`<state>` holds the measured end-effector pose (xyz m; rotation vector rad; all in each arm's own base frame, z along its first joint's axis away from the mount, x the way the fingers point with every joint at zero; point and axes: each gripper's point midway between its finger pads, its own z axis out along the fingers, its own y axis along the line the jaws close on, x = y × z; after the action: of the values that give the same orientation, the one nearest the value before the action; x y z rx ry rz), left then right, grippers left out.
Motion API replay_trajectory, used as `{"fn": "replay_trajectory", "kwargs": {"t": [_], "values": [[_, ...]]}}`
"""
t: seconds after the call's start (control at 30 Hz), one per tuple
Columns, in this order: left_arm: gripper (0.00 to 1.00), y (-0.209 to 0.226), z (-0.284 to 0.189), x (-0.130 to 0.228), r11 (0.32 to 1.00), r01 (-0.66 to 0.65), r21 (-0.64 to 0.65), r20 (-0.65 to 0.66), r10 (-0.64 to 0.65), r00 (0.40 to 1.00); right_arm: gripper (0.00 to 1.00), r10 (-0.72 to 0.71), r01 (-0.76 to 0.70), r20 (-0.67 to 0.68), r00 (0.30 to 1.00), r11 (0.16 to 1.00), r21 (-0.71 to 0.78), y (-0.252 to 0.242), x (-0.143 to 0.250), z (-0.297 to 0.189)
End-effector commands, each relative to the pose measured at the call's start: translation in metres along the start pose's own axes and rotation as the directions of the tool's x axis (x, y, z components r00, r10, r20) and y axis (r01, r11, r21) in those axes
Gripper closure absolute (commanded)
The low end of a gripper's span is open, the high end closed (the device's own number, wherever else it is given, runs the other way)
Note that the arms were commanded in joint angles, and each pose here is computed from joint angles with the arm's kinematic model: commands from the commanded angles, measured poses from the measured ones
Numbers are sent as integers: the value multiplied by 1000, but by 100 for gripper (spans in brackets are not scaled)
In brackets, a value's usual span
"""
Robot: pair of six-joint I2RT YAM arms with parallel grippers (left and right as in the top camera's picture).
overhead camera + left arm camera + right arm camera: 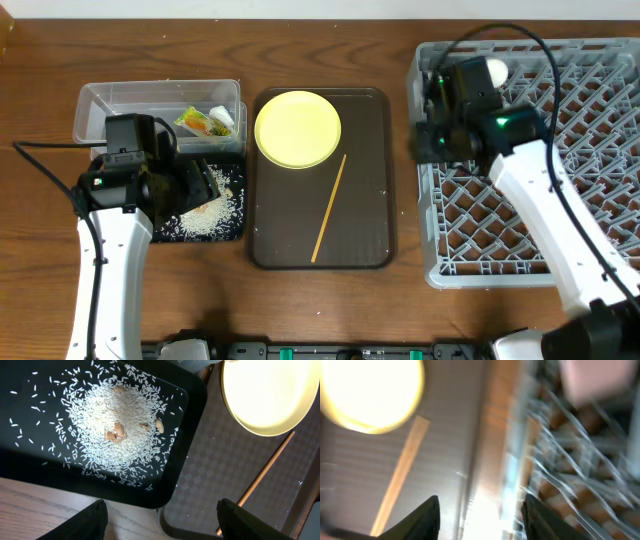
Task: Sort waste into correct bins and load items into the dishwasher rack
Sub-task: 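Reach the right gripper to the second chopstick and grasp it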
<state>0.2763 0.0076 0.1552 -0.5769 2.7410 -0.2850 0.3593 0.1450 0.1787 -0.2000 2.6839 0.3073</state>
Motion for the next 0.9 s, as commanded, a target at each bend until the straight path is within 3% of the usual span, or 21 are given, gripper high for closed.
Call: {"fn": "replay_trajectory", "kwargs": {"t": [0.0, 0.4, 0.73, 0.87], "values": [[27, 2, -2, -4, 1000, 5, -12, 10, -5, 1000, 48, -67, 64, -19, 998, 991, -118, 43, 6, 8], [27, 2, -2, -4, 1000, 5, -11, 10, -5, 1000, 48, -170, 141, -179, 969, 976, -166, 127, 58, 98], [27, 2, -2, -4, 1000, 5, -11, 10, -5, 1000, 47, -127, 138, -294, 947, 990, 18, 117, 102, 159], [27, 2, -2, -4, 1000, 5, -12, 10, -5, 1000, 55, -122, 145, -344, 931, 989, 42, 109, 115, 169]]}}
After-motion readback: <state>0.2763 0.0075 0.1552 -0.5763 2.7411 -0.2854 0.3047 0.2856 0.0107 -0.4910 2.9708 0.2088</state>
